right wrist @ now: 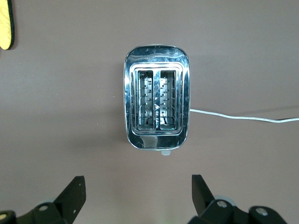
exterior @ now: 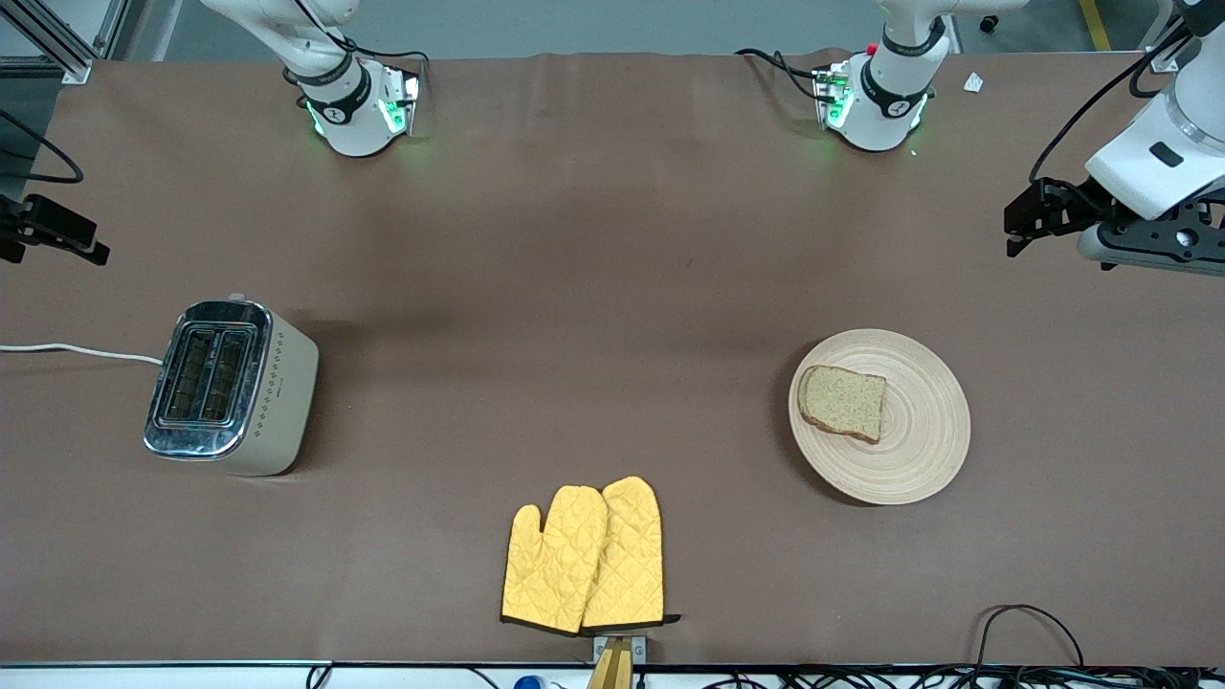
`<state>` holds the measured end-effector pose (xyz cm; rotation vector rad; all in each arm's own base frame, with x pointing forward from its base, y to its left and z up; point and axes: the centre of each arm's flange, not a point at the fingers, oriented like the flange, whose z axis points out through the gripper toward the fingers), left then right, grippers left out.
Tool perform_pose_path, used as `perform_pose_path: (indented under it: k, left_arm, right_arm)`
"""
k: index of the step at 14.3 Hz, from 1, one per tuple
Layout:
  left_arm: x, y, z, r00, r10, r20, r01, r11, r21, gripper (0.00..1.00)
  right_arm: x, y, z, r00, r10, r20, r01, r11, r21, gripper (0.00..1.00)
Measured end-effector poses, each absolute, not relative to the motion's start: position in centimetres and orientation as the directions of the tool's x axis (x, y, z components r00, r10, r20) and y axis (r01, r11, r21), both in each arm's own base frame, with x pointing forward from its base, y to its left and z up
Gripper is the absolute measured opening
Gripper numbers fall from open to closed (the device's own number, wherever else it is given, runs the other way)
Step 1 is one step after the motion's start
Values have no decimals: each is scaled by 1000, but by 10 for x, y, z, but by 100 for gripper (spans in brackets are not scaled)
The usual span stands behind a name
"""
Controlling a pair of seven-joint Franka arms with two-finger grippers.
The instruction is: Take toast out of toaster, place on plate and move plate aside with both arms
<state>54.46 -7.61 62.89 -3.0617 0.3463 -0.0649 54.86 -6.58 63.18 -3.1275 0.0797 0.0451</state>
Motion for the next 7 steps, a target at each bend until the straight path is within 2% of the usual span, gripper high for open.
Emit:
perform_pose_path:
  k: [4,7]
  left_arm:
    - [553,-82,637,997,-76,27,-76,-997,-1,100]
    - [562,-83,636,999,-50,18,-50,-999,3,100]
  right_arm:
    - [547,-68,631,998,-54,-37,-54,-998,-10,100]
    - [548,-68,631,998,-54,-36,-54,-999,-6,100]
